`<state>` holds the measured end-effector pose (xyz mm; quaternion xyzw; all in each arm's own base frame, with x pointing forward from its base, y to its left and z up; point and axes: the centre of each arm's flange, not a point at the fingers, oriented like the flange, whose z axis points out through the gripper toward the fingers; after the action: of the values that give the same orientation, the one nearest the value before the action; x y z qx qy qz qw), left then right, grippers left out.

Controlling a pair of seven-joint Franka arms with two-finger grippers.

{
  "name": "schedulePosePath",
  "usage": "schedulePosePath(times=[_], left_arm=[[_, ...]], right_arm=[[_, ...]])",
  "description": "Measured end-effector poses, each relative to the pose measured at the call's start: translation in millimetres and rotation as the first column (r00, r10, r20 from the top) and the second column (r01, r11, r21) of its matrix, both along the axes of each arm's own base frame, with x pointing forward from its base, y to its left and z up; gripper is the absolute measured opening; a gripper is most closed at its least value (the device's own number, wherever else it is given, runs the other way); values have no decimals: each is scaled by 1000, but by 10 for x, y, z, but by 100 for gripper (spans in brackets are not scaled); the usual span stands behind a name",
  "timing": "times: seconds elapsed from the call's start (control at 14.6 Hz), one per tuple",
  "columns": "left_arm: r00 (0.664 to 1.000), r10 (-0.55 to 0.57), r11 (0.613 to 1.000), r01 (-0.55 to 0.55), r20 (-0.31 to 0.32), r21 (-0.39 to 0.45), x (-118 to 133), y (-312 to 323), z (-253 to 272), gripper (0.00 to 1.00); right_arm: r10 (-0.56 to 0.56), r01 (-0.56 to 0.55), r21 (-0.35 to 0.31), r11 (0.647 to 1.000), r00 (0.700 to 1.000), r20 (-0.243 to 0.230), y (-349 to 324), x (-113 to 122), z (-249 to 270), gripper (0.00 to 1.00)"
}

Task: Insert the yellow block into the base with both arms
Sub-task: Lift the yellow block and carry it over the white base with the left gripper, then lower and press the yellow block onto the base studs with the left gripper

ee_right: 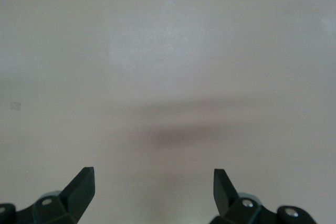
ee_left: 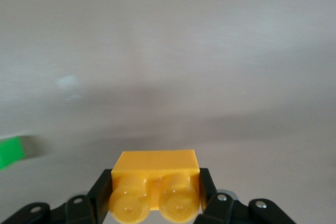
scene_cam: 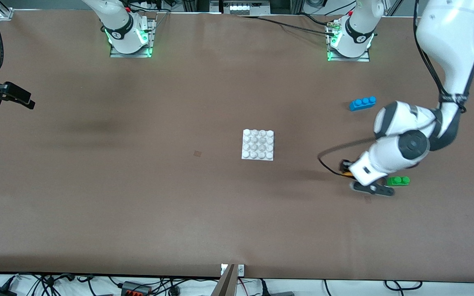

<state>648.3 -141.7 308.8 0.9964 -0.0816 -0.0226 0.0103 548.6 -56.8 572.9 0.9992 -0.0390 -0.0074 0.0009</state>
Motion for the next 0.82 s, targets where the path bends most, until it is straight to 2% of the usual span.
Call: schedulePosePath(times=[0.27, 0.41, 0.62, 0.82], left_arm=[[994, 103, 993, -105, -28, -57, -368, -1059, 219, 69], [993, 112, 990, -115, -36, -77, -580, -1544, 210, 69], [993, 114, 988, -115, -19, -107, -960, -2317, 98, 69], [991, 133, 987, -131, 21, -88, -1243, -2801, -209, 69]], right_arm=[[18, -18, 0, 1000, 1000, -12, 98, 9, -49, 100], [22, -22, 0, 1000, 1000, -14, 121, 16, -60, 100], [22, -22, 0, 1000, 1000, -16, 123, 20, -72, 100], [27, -28, 0, 1000, 999, -26, 151, 44, -127, 100]])
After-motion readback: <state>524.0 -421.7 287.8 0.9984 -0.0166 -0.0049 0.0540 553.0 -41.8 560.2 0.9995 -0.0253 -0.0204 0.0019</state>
